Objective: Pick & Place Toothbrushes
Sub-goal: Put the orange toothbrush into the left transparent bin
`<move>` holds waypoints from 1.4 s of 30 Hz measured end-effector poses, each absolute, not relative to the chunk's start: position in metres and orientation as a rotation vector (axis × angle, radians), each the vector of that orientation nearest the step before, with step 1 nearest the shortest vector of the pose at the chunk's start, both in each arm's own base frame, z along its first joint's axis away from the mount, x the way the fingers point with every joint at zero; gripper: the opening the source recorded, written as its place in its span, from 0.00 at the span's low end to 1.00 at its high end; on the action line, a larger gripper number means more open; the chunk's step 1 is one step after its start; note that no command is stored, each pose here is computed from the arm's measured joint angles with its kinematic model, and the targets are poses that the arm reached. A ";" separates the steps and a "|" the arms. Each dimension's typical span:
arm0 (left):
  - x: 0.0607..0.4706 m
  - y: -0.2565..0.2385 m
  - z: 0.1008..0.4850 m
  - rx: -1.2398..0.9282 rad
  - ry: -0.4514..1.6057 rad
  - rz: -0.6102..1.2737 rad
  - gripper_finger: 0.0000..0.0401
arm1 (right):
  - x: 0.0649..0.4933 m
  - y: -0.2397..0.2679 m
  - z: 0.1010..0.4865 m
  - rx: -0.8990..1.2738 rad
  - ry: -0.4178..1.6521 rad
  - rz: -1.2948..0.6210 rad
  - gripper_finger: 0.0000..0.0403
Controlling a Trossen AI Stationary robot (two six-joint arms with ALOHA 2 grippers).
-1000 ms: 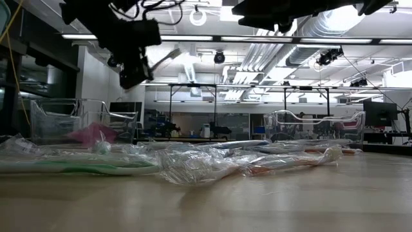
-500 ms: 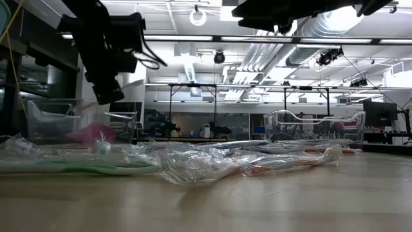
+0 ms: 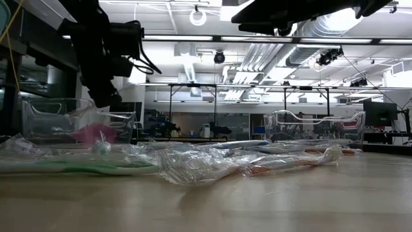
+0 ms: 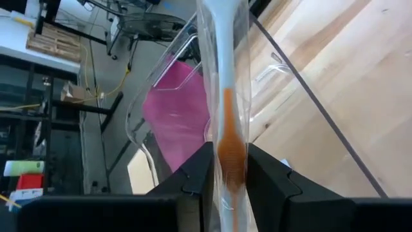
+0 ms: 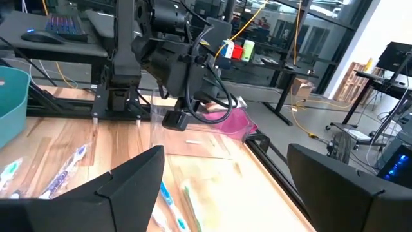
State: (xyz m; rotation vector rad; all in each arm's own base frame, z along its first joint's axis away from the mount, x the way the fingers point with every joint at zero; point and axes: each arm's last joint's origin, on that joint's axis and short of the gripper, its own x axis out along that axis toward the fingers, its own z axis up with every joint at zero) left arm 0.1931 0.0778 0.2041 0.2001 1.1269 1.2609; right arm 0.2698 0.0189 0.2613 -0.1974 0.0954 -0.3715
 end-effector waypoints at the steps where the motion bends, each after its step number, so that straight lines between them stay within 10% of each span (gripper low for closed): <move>1: 0.193 0.078 0.204 0.198 1.118 1.273 0.19 | 0.270 0.019 0.261 -0.197 0.095 -0.371 0.80; 13: 0.189 0.077 0.204 0.174 1.120 1.303 0.21 | 0.270 0.019 0.261 -0.197 0.095 -0.371 0.80; 29: 0.187 0.077 0.204 0.209 1.141 1.317 0.58 | 0.270 0.019 0.261 -0.199 0.102 -0.380 0.80; 42: 0.183 0.064 0.218 0.279 1.048 1.305 0.59 | 0.263 0.003 0.253 -0.215 0.204 -0.782 0.80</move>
